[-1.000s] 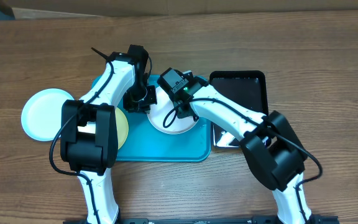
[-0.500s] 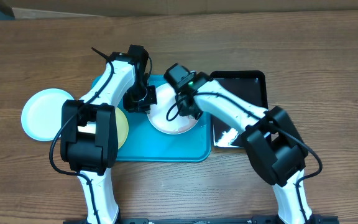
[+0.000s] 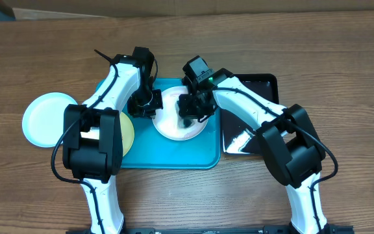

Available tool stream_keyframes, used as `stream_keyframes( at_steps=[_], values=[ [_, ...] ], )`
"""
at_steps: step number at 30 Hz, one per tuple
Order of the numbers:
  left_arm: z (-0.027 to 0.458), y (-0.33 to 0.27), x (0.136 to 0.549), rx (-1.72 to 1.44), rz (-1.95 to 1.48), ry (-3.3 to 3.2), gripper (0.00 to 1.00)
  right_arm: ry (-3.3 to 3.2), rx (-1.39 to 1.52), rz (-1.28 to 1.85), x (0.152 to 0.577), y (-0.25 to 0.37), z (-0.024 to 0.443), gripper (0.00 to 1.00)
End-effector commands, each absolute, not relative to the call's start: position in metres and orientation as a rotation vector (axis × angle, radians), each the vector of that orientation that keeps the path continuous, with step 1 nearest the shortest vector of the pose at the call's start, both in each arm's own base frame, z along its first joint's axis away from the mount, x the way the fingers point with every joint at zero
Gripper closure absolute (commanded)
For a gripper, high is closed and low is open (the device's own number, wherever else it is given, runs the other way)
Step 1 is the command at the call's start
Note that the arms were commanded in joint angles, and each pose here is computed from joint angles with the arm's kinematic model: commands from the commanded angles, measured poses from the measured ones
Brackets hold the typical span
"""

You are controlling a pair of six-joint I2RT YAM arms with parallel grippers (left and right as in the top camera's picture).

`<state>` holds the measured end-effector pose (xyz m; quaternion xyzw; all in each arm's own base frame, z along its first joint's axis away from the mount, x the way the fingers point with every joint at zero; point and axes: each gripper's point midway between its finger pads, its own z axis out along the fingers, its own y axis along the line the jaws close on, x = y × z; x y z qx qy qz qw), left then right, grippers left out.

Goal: Clean dirty plates on tray and stack at the side
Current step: 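Scrub the pink-white plate with the sponge while the left gripper holds it, then put the sponge back in the black tray and raise the right arm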

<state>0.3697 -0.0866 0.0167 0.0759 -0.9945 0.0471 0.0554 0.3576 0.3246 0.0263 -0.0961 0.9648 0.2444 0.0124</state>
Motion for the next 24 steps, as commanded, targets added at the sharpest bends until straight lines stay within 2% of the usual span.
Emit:
stream_keyframes(
  at_steps=[1, 5, 8, 11, 14, 18, 24],
  values=[
    [0.014, -0.089, 0.367, 0.241, 0.144, -3.008, 0.96, 2.960, -0.389, 1.008, 0.353, 0.341, 0.050, 0.96],
    [0.014, -0.089, 0.367, 0.241, 0.143, -3.005, 0.96, 2.801, -0.422, 1.132, 0.377, 0.332, 0.113, 0.96],
    [0.014, -0.089, 0.367, 0.242, 0.143, -3.005, 0.96, 2.733, -0.407, 1.111, 0.388, 0.306, 0.152, 0.96],
    [0.014, -0.089, 0.367, 0.242, 0.144, -3.006, 0.96, 2.734, -0.333, 1.007, 0.393, 0.270, 0.172, 0.96],
    [0.014, -0.089, 0.367, 0.241, 0.144, -3.008, 0.96, 2.795, -0.221, 0.781, 0.397, 0.220, 0.172, 0.96],
    [0.014, -0.090, 0.371, 0.242, 0.150, -3.020, 0.94, 2.917, -0.061, 0.406, 0.396, 0.154, 0.148, 0.96],
    [0.014, -0.091, 0.373, 0.239, 0.156, -3.033, 0.91, 3.022, -0.008, 0.129, 0.377, 0.118, 0.101, 0.96]
  ],
)
